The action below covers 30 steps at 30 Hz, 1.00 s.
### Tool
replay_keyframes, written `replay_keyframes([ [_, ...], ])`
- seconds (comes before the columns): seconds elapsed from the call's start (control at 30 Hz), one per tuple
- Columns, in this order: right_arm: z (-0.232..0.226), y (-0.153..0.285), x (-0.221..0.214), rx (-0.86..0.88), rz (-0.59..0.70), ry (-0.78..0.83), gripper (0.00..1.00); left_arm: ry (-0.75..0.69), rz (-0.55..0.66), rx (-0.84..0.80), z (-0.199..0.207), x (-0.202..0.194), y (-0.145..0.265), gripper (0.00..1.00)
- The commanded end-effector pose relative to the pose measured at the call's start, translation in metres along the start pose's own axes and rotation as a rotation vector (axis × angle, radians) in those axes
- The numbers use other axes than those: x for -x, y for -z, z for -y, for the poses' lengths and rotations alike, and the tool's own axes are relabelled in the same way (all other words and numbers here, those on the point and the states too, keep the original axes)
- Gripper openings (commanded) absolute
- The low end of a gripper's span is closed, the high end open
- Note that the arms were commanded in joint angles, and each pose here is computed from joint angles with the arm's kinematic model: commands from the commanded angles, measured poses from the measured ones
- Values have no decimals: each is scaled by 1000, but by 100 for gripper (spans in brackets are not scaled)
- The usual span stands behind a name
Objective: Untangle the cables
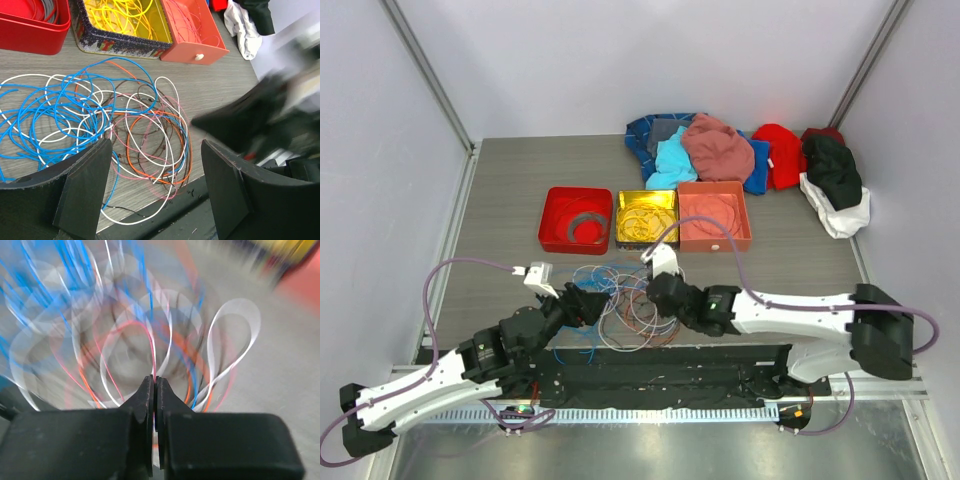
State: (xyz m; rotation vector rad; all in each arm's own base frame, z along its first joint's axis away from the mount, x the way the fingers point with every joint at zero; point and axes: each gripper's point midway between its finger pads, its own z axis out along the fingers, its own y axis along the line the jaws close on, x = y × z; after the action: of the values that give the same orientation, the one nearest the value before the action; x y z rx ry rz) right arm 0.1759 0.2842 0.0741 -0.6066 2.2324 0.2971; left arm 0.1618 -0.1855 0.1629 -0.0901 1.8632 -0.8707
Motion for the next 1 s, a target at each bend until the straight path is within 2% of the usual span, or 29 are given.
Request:
replay_keyframes([
  [0.0, 19, 73, 142, -105, 363, -62, 1, 29, 36, -32, 10, 12, 1, 77],
  [0.03, 21, 95, 172, -102, 426, -89, 1, 30, 38, -34, 10, 12, 2, 76],
  [0.1, 34, 115, 192, -163, 458, -59, 1, 32, 39, -37, 10, 12, 2, 77],
  [0.13, 38, 135, 215, -167, 507, -85, 1, 33, 37, -37, 10, 11, 2, 77],
  [0.4, 95, 229, 290, -387, 686, -135, 1, 31, 36, -53, 13, 11, 2, 77],
  [0.53, 121, 278, 326, -413, 792, -237, 1, 29, 31, -62, 16, 10, 0, 77],
  [0.7, 140, 321, 359, -420, 899, -317, 1, 25, 23, -69, 19, 8, -3, 77],
  [0.9, 159, 357, 392, -464, 992, -341, 1, 26, 20, -79, 22, 6, -5, 77],
  [0.97, 166, 352, 402, -501, 997, -327, 1, 30, 22, -87, 24, 6, -6, 77],
])
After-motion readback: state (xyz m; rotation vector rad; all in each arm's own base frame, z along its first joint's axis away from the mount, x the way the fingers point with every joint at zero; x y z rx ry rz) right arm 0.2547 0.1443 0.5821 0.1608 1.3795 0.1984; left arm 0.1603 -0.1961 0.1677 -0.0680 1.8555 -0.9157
